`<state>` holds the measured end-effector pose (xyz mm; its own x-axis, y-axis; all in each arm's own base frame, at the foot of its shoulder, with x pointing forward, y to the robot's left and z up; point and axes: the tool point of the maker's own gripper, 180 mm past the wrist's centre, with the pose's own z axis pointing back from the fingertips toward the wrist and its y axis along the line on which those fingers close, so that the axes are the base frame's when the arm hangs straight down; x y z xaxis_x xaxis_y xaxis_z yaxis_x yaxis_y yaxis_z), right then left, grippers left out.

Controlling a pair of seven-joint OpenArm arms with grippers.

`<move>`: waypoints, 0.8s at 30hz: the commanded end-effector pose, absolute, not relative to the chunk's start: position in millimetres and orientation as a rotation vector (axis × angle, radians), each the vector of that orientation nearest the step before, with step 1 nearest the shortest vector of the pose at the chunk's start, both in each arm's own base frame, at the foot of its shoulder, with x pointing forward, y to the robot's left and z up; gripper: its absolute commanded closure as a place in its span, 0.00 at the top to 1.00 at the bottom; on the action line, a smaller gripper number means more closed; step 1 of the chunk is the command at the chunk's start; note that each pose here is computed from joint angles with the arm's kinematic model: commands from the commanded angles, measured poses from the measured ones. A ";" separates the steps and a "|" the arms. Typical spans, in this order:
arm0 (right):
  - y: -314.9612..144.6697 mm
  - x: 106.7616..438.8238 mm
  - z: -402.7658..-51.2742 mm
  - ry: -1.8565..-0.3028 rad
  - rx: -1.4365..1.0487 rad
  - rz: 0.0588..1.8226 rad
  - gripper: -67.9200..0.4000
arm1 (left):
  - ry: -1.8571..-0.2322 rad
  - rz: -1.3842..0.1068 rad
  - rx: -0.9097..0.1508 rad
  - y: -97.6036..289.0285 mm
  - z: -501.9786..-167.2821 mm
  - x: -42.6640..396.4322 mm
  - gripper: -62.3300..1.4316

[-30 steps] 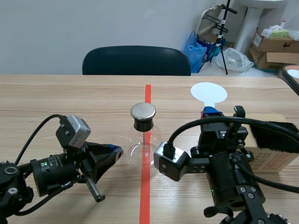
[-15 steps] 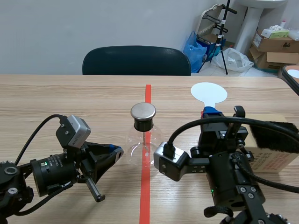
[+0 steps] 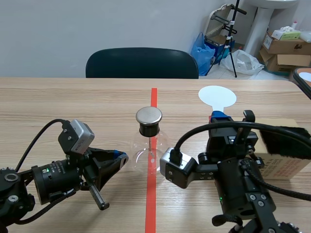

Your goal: Do the electroscope experiment

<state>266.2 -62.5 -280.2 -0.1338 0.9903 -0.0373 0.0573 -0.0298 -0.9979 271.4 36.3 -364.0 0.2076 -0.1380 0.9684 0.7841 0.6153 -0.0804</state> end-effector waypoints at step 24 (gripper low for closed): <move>-69.8 265.9 -265.3 -1.371 -1.249 1.265 0.02 | -1.228 -0.701 -0.678 32.6 -355.4 274.7 0.07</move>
